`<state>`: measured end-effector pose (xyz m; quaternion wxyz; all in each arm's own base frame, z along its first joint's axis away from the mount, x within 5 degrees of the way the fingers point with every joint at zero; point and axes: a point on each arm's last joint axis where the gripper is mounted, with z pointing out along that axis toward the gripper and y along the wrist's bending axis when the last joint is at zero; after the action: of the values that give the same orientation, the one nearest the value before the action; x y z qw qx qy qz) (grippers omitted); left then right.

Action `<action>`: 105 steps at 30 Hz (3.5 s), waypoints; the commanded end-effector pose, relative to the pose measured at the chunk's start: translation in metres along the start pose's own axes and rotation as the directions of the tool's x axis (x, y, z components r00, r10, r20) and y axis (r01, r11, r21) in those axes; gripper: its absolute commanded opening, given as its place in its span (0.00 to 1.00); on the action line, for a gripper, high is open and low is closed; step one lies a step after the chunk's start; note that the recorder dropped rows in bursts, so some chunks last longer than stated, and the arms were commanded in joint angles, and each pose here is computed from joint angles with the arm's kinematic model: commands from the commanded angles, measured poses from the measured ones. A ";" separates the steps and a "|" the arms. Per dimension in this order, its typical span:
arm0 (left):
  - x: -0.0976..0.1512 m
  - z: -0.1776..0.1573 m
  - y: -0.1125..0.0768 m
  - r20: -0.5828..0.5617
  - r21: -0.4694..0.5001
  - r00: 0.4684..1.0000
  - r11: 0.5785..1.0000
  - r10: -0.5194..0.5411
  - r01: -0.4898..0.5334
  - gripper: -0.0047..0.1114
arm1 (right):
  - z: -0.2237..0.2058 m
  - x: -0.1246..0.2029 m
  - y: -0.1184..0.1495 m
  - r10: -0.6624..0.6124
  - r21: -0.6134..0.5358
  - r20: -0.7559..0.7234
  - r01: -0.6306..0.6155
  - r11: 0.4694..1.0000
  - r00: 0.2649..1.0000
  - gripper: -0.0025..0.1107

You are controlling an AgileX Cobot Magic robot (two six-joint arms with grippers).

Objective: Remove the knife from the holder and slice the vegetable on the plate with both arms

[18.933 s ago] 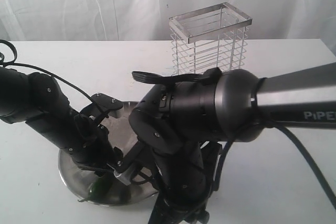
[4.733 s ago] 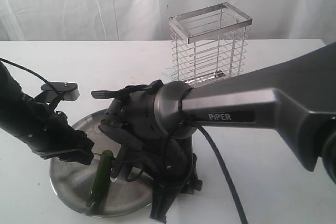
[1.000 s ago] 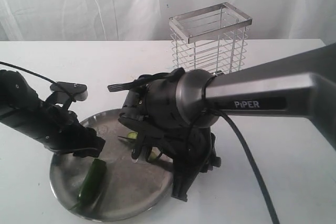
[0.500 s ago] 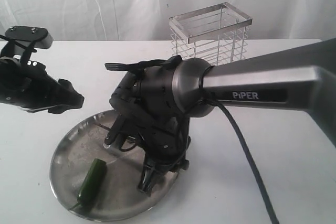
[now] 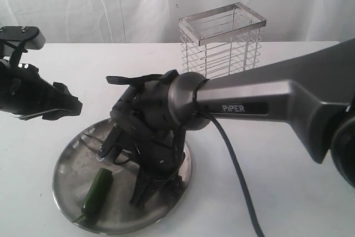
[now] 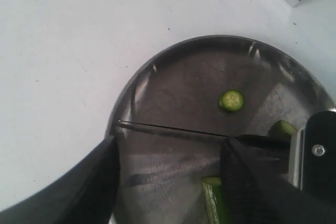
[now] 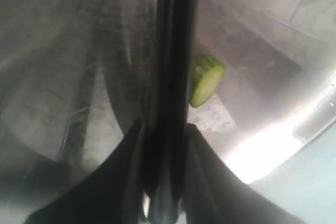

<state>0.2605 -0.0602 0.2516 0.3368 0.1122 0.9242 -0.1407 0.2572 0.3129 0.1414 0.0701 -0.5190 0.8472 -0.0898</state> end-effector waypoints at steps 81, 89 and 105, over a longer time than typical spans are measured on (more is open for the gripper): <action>0.046 -0.088 -0.030 0.121 0.070 0.990 0.994 0.071 -0.079 0.06 | -0.074 0.348 0.028 0.349 -0.161 0.927 -0.696 0.700 0.137 0.02; 0.046 -0.088 -0.030 0.121 0.070 0.990 0.994 0.071 -0.079 0.06 | -0.066 0.358 0.033 0.353 -0.141 0.926 -0.746 0.651 0.133 0.02; 0.046 -0.088 -0.030 0.121 0.070 0.990 0.994 0.071 -0.079 0.06 | -0.063 0.359 0.034 0.372 -0.126 0.913 -0.752 0.647 0.167 0.02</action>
<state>0.1675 -0.0529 0.2926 0.3949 0.1546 0.8910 -0.1621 0.0529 0.0132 0.1877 0.6218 -0.0979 0.7729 0.0806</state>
